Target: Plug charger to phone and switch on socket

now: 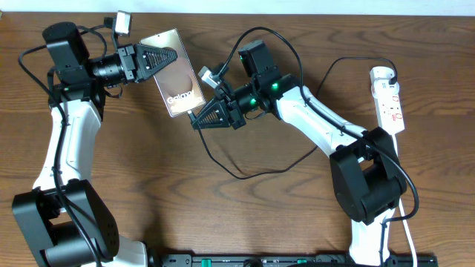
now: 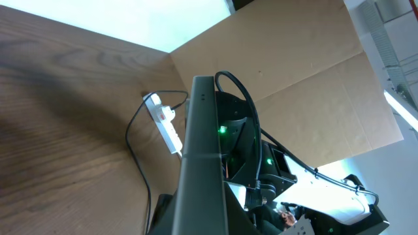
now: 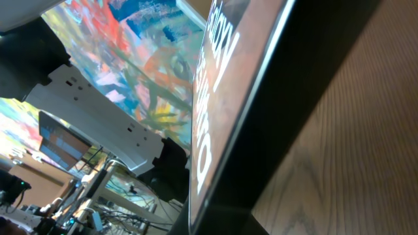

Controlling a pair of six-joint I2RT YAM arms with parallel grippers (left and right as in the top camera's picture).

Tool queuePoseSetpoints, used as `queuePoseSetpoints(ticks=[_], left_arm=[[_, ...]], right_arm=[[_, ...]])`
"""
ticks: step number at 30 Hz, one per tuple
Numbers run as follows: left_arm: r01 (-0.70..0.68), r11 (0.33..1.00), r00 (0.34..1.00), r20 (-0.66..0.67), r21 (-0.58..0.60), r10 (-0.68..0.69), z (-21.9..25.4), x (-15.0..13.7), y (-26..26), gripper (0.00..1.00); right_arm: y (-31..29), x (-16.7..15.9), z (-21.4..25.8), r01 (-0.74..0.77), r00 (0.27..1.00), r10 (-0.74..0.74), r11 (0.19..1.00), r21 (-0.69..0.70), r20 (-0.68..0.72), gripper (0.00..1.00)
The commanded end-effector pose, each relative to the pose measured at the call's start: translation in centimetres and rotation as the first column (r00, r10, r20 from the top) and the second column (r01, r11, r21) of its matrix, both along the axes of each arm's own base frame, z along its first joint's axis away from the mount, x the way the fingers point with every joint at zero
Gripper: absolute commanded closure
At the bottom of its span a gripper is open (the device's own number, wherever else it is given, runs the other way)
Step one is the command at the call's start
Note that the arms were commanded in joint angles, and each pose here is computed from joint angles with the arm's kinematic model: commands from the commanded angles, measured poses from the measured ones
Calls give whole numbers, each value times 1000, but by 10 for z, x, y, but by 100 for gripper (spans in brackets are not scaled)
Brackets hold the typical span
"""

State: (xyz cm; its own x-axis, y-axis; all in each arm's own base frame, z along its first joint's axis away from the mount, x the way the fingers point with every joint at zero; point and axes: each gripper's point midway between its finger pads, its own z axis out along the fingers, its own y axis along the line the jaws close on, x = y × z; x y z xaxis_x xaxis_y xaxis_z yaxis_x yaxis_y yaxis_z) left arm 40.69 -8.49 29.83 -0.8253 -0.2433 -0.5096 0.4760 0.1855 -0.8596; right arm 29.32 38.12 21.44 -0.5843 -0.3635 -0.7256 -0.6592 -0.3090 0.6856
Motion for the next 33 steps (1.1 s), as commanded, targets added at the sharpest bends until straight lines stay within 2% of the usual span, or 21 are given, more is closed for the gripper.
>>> queuePoseSetpoints(ticks=[1,33], left_arm=[[6,1000,999,45,11,-6,5,-2,-1,93],[-16,1000,1000,21,3,16,6,-1,8,93]], right_arm=[[-3,-3,12,-38,999,38,998,47,-1,99],[-1,-2,7,-21,1000,21,999,26,3,99]])
